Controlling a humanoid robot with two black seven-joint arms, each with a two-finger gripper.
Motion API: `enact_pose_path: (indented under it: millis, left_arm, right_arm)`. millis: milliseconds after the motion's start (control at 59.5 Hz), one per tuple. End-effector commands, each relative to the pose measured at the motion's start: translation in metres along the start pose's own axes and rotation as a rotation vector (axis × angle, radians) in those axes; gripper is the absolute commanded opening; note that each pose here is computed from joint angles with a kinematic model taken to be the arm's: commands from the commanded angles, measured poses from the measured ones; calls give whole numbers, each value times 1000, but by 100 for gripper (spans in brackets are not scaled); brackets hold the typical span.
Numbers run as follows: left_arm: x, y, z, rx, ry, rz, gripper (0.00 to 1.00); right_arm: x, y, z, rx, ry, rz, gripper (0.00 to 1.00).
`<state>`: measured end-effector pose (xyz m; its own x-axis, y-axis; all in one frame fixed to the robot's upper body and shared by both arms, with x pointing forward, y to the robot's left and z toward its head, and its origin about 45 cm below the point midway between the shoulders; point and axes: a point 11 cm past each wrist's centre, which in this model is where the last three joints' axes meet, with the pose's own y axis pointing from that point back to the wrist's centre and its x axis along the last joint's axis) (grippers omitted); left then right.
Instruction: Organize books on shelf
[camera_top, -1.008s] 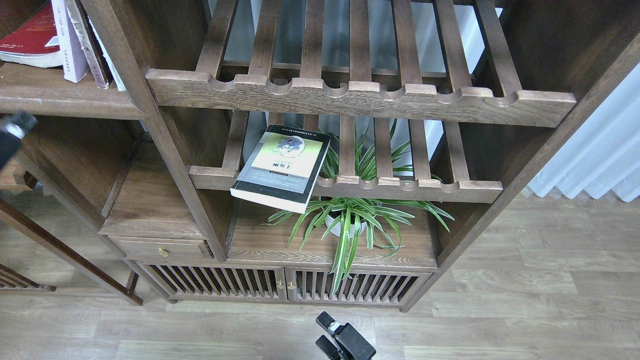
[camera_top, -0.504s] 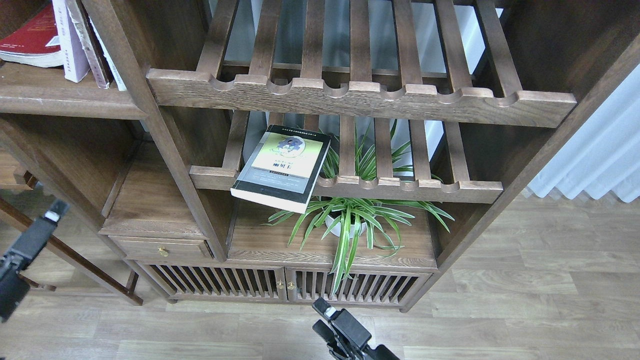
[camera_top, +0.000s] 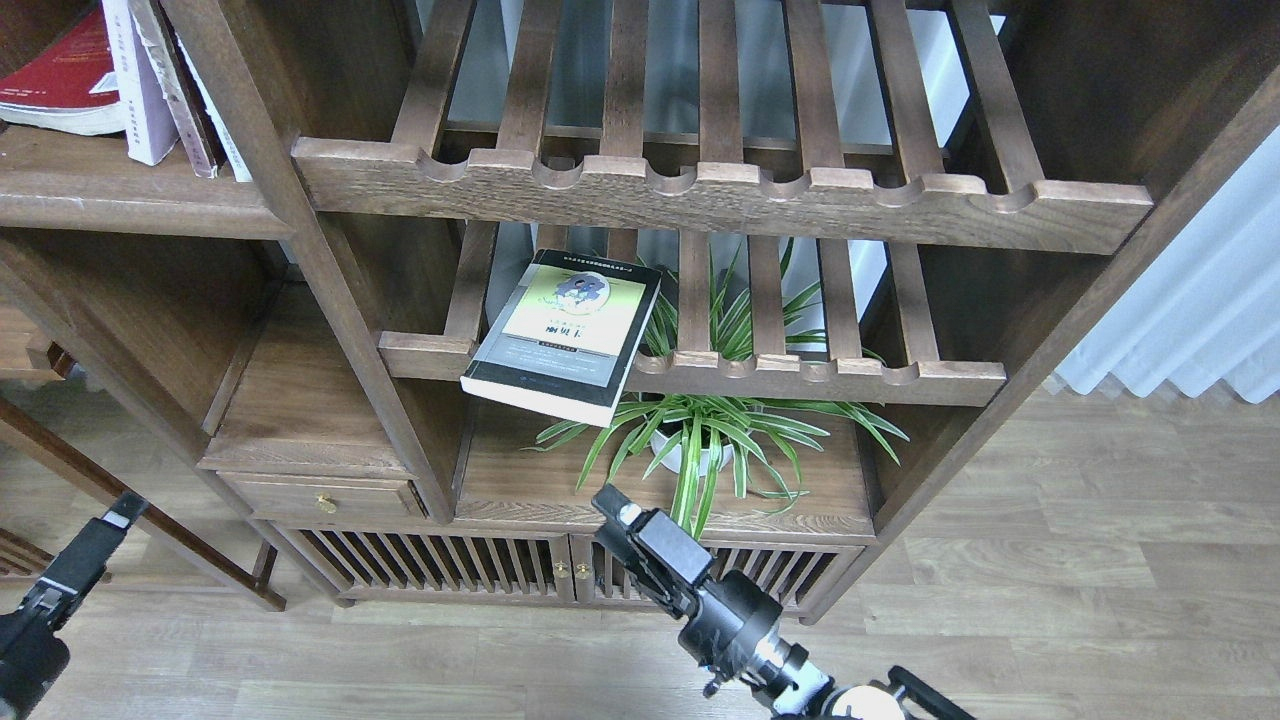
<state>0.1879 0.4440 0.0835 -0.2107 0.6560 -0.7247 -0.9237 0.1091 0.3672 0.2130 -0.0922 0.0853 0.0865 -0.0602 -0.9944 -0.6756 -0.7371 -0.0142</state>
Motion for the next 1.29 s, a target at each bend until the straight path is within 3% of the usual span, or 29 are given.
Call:
enact_pose_path:
  millis: [0, 369, 722, 1276]
  left_arm:
    - [1, 1, 0, -1, 1, 4, 99]
    - [2, 2, 4, -10, -2, 8, 99]
    - [4, 3, 6, -13, -2, 11, 99]
    - [7, 5, 6, -12, 1, 23, 99]
  right_arm:
    - [-3, -12, -14, -3, 39, 1, 100]
    - [30, -29, -52, -3, 113, 276, 100]
    - [10, -50, -68, -5, 158, 226, 100]
    - [11, -33, -51, -13, 124, 118, 100]
